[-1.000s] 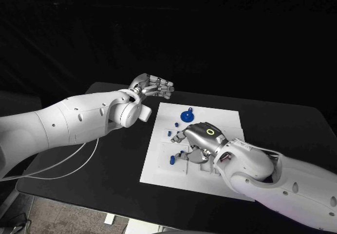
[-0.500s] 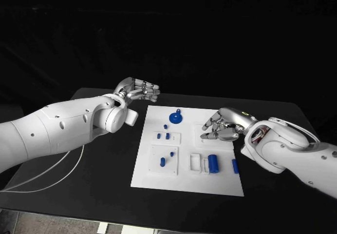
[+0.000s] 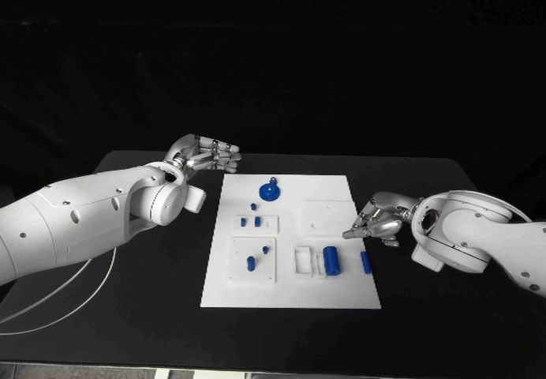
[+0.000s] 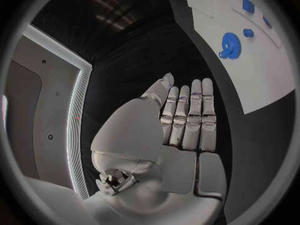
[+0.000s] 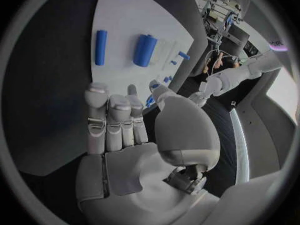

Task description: Assemble the parts on the task board

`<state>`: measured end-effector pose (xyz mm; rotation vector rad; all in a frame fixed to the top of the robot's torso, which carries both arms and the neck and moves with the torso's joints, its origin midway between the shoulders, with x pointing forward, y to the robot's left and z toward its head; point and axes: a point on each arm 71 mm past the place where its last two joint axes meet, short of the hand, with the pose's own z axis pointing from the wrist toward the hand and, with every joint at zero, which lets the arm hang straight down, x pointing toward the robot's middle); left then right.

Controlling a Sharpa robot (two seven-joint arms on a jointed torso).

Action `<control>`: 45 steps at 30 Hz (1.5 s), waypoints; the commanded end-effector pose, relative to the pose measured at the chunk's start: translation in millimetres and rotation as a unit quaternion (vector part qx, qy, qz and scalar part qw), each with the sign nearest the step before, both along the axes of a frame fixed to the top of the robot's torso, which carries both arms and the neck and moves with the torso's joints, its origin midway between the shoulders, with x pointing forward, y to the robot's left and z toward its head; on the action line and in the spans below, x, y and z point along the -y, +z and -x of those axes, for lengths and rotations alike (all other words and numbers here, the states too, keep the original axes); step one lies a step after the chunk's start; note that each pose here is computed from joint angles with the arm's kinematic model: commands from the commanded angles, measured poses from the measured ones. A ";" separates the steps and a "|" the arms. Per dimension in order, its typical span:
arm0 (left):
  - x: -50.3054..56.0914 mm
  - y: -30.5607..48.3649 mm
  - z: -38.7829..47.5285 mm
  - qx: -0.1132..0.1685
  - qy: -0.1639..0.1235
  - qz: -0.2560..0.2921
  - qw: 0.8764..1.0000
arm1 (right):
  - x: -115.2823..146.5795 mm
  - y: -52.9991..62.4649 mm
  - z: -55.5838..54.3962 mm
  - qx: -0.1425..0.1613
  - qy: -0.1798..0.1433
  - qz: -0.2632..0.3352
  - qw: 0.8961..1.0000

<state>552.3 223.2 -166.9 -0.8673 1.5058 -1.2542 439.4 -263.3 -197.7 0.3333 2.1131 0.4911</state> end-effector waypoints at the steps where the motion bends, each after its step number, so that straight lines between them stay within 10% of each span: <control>1: 2.4 -1.1 2.6 0.000 -0.012 0.010 1.000 | 1.8 -11.0 9.5 -0.096 -0.036 0.012 0.995; 26: 6.9 -3.9 7.2 -0.005 -0.016 0.011 1.000 | -37.4 -51.5 20.5 -0.135 -0.053 0.008 0.989; 45: 7.8 -3.9 8.5 -0.007 -0.020 0.012 1.000 | -46.0 -59.3 16.6 -0.118 -0.069 0.001 0.991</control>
